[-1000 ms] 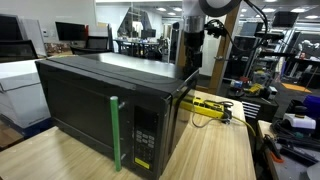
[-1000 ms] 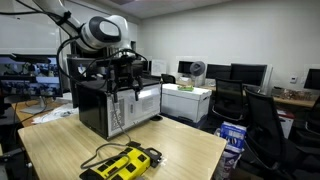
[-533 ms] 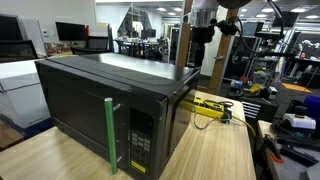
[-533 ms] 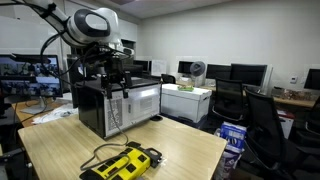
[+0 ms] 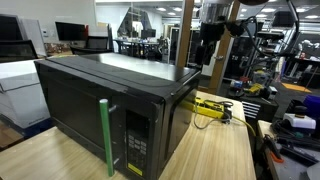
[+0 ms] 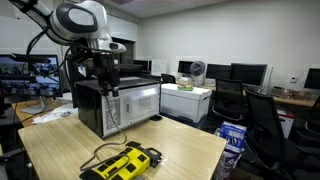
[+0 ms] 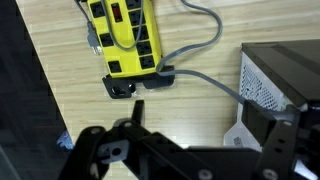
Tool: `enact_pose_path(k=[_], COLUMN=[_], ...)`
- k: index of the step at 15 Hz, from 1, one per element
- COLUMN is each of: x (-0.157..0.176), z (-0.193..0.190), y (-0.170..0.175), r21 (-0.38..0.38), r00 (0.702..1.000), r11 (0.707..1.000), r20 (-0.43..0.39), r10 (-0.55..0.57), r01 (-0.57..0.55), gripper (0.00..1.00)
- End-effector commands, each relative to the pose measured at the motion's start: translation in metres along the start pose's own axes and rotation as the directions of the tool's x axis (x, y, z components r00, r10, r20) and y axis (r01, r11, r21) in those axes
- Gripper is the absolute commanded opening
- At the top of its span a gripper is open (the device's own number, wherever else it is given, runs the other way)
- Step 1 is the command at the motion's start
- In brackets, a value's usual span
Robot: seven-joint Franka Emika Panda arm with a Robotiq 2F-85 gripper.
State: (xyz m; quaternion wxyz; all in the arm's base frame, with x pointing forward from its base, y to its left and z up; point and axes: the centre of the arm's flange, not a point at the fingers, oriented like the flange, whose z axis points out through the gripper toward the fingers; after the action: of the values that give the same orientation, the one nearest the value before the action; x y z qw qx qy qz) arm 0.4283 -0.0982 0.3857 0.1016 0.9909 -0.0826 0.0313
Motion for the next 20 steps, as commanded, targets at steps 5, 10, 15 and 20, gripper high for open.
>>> enact_pose_path(k=[5, 10, 15, 20], x=[-0.023, -0.019, -0.016, -0.015], z=[0.008, 0.046, 0.02, 0.017], y=[-0.027, -0.016, -0.004, -0.004], r21=[0.013, -0.052, -0.041, -0.043], r00=[0.997, 1.0, 0.999, 0.998], r11=[0.999, 0.998, 0.999, 0.999], r20=[-0.065, -0.012, -0.044, -0.067], r10=[0.046, -0.018, -0.004, -0.009], r01=[-0.046, 0.017, 0.002, 0.006], gripper=[1.0, 1.0, 1.0, 1.0])
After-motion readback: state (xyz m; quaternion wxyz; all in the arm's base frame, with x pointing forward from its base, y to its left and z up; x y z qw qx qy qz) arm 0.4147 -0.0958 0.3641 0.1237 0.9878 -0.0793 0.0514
